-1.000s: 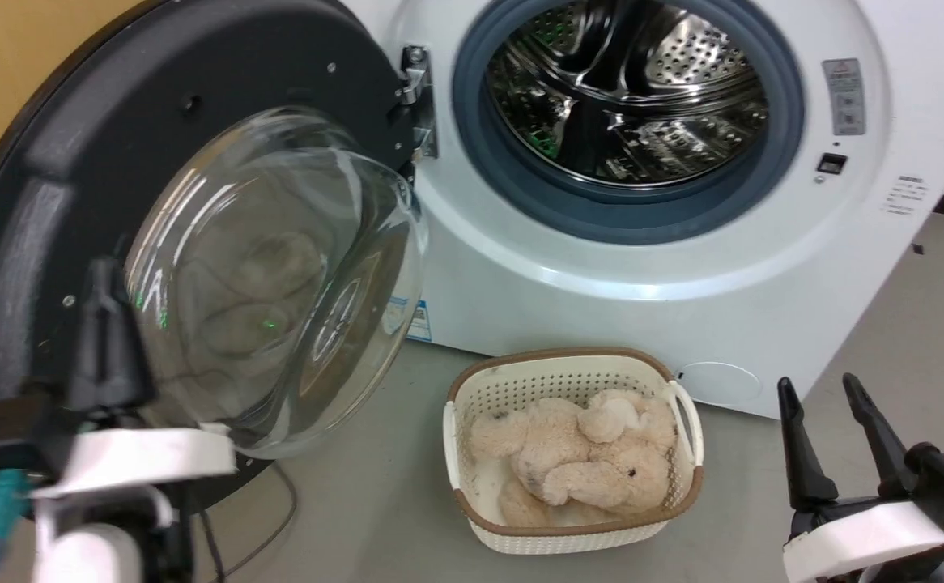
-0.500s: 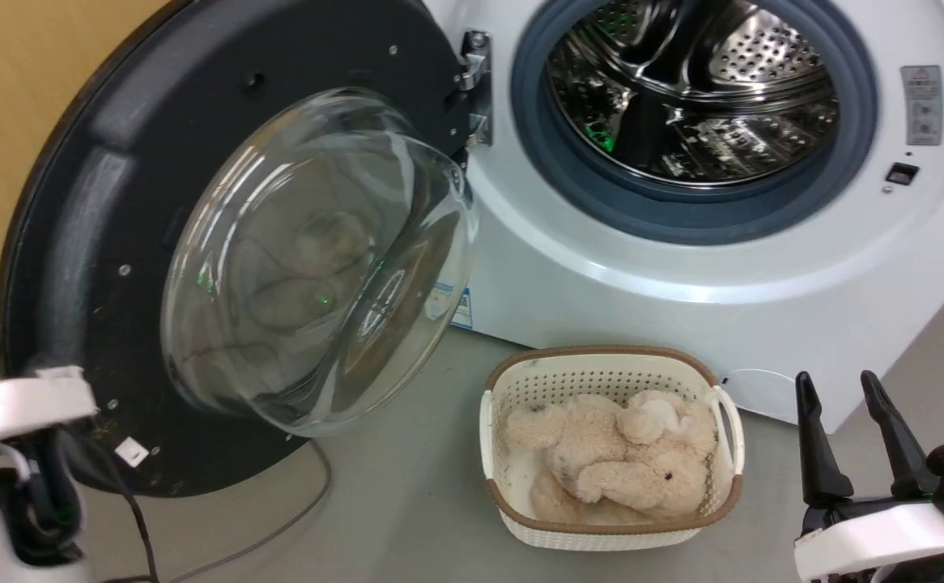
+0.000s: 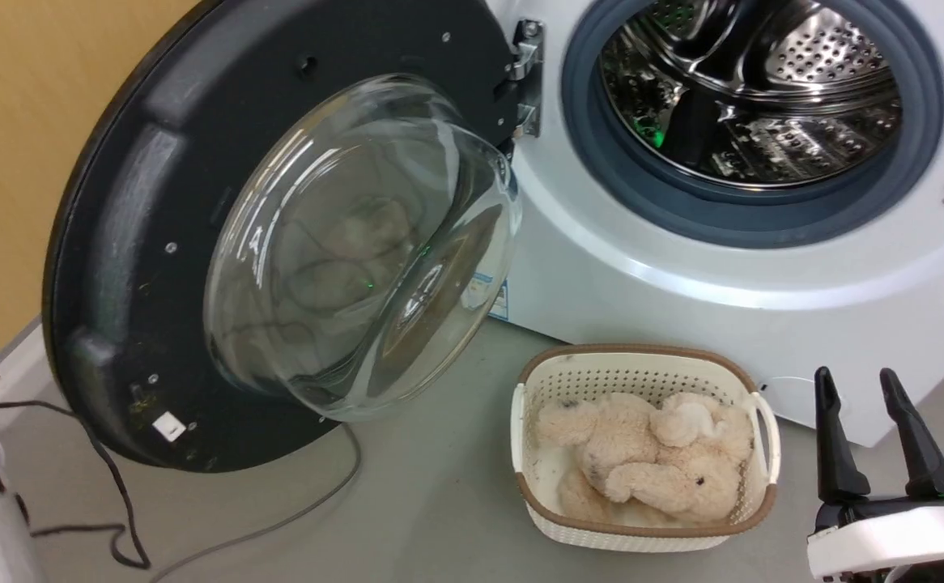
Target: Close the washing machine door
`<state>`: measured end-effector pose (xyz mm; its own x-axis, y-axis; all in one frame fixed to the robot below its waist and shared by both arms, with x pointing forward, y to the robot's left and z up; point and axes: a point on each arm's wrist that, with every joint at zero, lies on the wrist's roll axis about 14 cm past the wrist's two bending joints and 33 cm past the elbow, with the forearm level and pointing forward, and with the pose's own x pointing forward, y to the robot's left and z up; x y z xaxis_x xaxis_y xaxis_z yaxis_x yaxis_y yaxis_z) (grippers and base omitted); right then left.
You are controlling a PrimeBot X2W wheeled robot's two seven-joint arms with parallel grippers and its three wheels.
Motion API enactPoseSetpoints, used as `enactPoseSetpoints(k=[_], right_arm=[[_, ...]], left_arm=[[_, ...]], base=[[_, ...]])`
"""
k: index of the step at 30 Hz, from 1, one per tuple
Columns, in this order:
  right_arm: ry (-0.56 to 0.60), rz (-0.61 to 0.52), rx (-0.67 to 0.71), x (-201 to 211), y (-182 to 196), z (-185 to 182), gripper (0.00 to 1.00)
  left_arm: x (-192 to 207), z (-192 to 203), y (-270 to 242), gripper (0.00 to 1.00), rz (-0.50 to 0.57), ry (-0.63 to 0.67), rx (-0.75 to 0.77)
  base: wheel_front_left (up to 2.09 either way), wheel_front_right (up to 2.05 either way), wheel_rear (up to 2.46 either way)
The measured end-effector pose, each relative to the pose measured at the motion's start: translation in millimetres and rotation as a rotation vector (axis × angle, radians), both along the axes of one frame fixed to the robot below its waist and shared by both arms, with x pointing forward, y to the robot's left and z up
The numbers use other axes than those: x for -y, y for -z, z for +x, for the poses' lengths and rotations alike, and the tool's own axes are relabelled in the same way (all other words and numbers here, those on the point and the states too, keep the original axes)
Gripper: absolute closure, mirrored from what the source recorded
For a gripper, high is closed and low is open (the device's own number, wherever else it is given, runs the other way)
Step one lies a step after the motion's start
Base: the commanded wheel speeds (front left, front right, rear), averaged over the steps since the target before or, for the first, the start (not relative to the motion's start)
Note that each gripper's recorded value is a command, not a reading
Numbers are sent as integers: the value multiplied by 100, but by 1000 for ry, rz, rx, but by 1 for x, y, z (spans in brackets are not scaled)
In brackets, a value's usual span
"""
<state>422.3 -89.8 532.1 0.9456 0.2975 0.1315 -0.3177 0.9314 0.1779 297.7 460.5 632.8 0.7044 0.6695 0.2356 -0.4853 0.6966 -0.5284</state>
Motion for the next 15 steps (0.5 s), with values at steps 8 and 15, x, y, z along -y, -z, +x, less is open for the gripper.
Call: enactPoseSetpoints(k=[8, 15], right_arm=[[-17, 15, -3, -8, 4, 5, 0], [-24, 37, -6, -11, 7, 10, 0]], left_arm=[[-23, 13, 19, 100, -216, 88, -60], [-16, 28, 29, 100, -328, 221, -135]], base=[[0, 0, 0], [0, 0, 0]])
